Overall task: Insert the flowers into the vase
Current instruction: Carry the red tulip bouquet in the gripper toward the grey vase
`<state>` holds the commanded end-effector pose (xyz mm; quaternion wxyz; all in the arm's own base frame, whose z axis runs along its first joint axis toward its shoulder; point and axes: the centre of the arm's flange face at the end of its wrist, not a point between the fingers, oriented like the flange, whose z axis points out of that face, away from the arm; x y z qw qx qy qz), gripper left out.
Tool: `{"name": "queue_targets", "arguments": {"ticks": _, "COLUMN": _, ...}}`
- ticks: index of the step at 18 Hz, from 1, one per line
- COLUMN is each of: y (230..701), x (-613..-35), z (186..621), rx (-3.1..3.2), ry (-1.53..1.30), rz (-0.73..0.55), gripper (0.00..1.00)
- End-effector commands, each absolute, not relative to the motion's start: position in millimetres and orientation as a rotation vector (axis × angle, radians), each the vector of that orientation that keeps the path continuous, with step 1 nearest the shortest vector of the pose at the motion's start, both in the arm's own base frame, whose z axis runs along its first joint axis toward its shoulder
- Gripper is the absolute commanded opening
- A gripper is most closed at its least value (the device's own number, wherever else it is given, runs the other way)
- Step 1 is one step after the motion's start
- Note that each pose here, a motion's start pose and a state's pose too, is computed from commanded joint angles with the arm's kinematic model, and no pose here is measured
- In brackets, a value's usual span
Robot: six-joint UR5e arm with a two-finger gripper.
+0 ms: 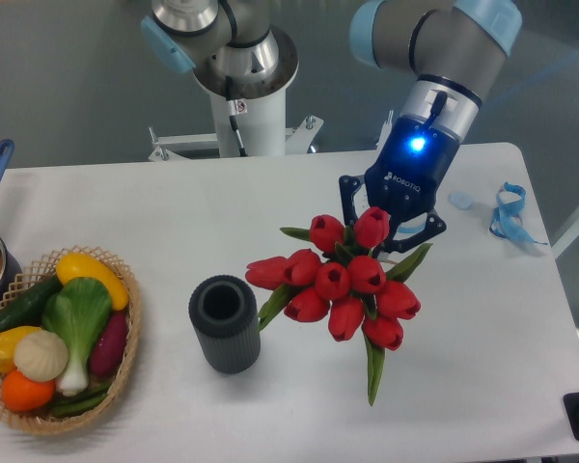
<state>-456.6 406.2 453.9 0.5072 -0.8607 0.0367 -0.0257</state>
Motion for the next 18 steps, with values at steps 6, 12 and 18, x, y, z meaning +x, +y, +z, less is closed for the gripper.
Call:
{"name": "queue_targets", "arguments": {"ticks": 6, "y": 405.8, "x": -453.0, "z": 454.7, "rx": -2.076, "ry": 0.064, "rz": -0.077, "gripper": 0.00}}
{"name": "queue_targets", "arguments": {"ticks": 12, "y": 410.0, "x": -449.6, "z": 458.4, "rx": -2.074, "ry": 0.081, "rz": -0.073, "gripper": 0.00}}
{"name": "queue_targets", "arguments": {"ticks": 18, "y": 433.8, "x": -425.5, "z": 459.3, "rx": -2.024, "ry": 0.152, "rz": -0.123, "gripper": 0.00}}
